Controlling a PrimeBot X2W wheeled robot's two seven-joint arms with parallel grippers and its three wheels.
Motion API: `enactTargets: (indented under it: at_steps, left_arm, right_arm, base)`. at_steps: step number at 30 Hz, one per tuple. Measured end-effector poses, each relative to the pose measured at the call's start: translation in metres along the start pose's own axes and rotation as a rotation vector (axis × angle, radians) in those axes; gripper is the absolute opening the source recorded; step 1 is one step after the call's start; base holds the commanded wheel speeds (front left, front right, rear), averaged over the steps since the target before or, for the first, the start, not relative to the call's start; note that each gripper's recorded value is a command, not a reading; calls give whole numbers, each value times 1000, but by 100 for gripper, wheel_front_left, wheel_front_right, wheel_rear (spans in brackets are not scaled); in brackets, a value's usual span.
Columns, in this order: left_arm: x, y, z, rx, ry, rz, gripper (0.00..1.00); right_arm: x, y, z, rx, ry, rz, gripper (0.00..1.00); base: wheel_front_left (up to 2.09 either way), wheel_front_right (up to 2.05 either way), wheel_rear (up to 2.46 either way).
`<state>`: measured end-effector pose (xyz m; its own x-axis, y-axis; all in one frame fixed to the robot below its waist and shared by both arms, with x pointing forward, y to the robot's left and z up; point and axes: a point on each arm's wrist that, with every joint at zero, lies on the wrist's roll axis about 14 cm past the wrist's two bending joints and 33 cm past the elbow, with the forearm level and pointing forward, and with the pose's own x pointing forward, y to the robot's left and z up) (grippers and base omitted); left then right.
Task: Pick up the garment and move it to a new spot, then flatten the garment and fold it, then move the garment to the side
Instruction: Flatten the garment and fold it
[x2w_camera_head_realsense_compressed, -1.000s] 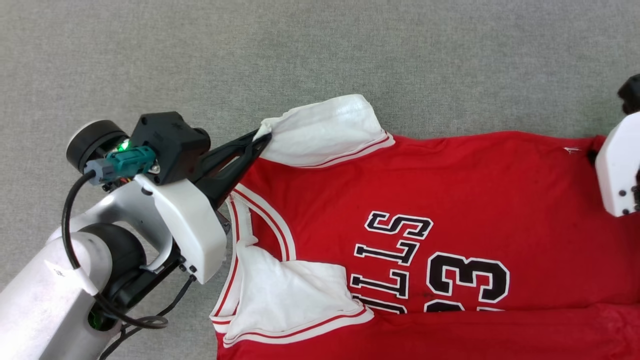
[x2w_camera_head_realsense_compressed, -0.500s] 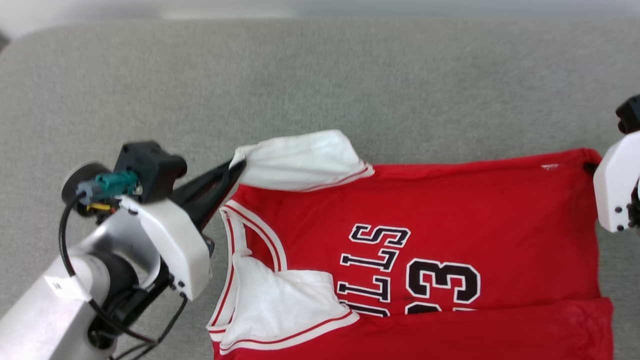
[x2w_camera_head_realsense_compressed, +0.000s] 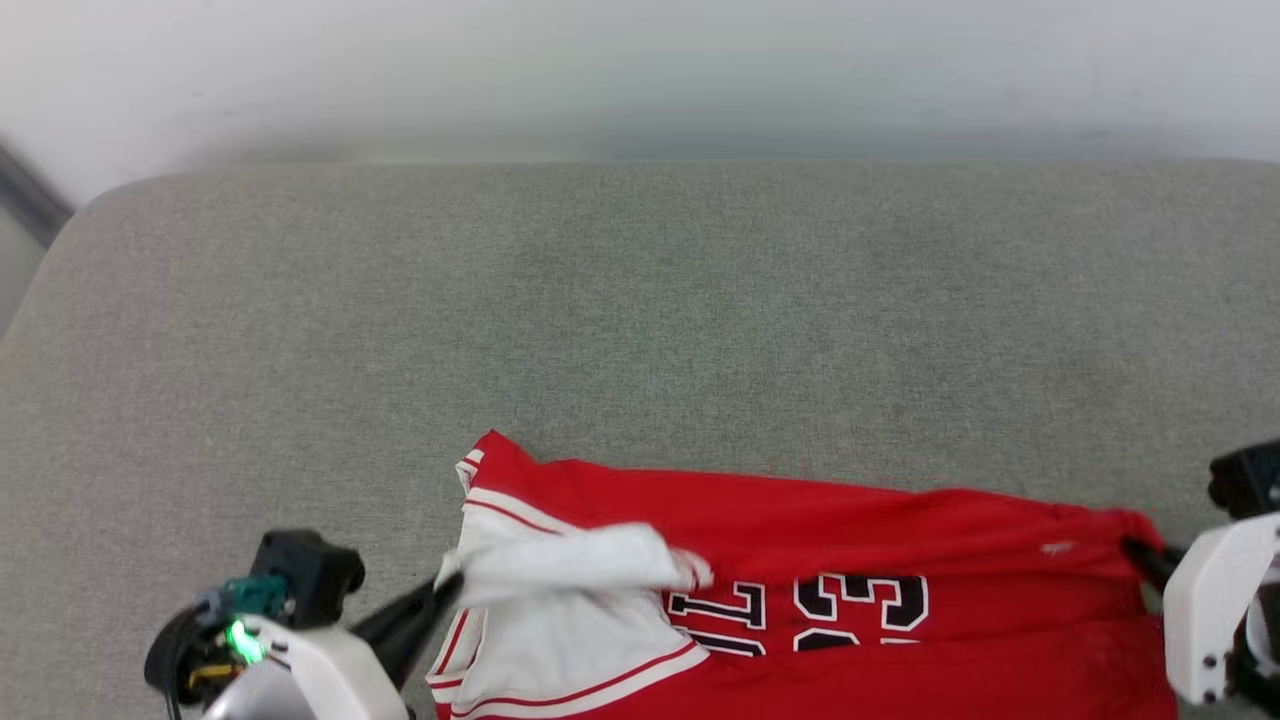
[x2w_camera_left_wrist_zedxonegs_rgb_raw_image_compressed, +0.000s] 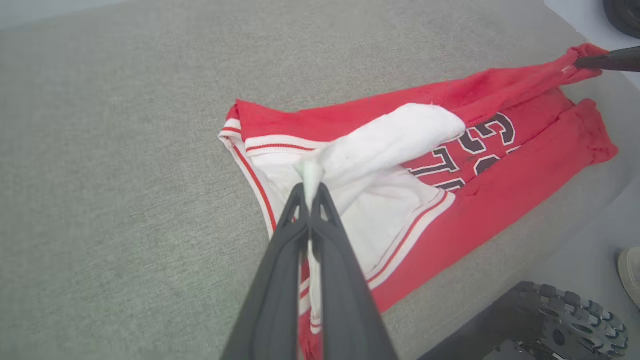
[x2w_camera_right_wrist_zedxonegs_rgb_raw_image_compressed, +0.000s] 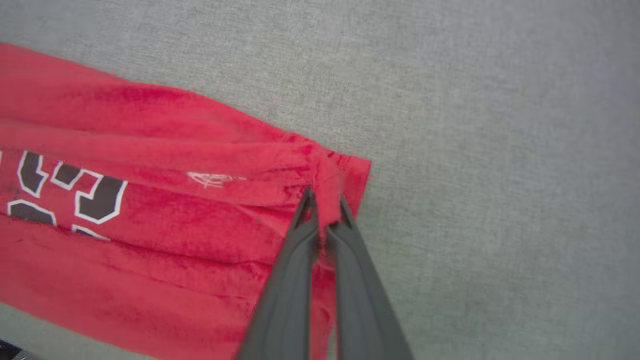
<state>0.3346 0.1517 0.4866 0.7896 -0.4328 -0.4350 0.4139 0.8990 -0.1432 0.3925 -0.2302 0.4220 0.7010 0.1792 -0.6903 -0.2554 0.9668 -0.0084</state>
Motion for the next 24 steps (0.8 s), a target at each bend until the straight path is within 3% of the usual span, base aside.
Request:
enactTargets:
  at_steps: [13, 24]
  left_arm:
    - [-10, -12, -93, -62, 258, -27, 0]
    - [6, -8, -112, -41, 275, -16, 0]
  right_arm:
    - [-9, 18, -65, -26, 132, 38, 0]
    - [-6, 21, -83, -65, 171, 53, 0]
  base:
    - [0, 0, 0]
    - [0, 0, 0]
